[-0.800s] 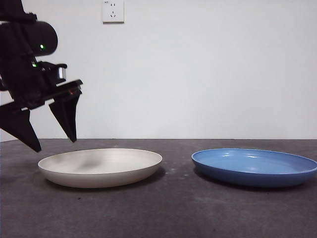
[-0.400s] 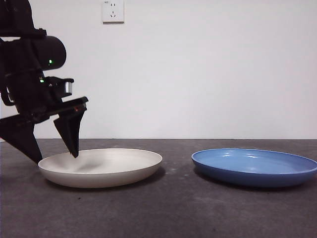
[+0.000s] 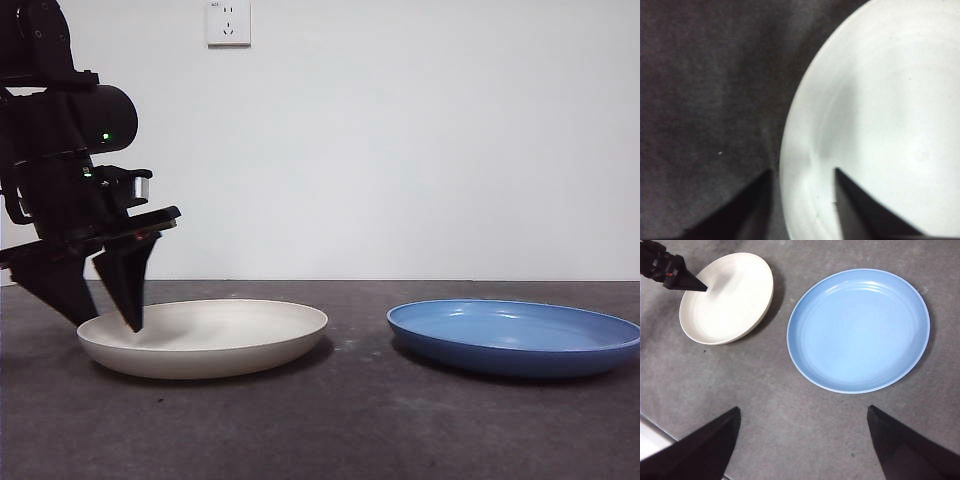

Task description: Pick up the white plate, put it on the blue plate, put it on desk

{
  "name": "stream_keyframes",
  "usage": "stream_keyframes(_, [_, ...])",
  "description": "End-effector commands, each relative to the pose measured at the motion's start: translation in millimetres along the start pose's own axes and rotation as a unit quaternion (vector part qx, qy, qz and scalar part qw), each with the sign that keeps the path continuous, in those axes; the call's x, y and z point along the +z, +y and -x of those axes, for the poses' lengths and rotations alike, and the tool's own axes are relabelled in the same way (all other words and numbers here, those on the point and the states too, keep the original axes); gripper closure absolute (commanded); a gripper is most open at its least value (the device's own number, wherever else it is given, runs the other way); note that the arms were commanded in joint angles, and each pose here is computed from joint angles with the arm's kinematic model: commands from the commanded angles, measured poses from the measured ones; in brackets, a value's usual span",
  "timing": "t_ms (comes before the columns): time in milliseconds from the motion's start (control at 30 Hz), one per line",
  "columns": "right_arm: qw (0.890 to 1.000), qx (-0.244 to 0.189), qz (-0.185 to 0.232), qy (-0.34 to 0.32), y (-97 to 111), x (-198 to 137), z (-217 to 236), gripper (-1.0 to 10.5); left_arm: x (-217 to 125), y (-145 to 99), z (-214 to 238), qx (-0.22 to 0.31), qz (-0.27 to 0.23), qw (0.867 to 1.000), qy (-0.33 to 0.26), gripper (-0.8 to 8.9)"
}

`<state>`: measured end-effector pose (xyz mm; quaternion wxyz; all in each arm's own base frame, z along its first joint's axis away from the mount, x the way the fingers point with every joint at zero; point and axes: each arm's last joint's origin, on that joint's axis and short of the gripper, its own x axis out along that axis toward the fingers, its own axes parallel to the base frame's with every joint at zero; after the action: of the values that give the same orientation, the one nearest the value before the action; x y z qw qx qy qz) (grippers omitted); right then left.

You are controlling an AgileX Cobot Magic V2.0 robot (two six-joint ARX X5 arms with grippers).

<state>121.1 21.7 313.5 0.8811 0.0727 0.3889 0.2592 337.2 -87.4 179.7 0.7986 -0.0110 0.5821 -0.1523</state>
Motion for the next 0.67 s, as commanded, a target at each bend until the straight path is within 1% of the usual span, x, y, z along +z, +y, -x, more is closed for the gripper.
stream_keyframes(33, [1.000, 0.002, 0.008, -0.008, 2, 5, 2, 5.4, 5, -2, -2, 0.000, -0.001, 1.000, -0.005, 7.72])
stream_keyframes(100, [1.000, 0.002, 0.008, -0.008, 2, 5, 2, 5.4, 6, -2, -2, 0.000, -0.001, 1.000, -0.005, 7.99])
stream_keyframes(300, [1.000, 0.002, 0.008, -0.008, 2, 5, 2, 5.4, 6, 1, -1, 0.001, 0.001, 1.000, -0.009, 7.99])
stream_keyframes(467, [1.000, 0.002, 0.008, -0.008, 2, 4, 2, 5.4, 7, 6, 4, 0.003, 0.022, 1.000, -0.013, 7.99])
stream_keyframes(567, [1.000, 0.002, 0.008, -0.008, 2, 4, 2, 5.4, 7, 6, 17, 0.003, 0.024, 0.999, -0.026, 7.99])
stream_keyframes(667, [1.000, 0.002, 0.009, -0.009, 2, 5, 2, 5.4, 9, 2, 37, -0.004, 0.019, 0.998, -0.056, 7.99])
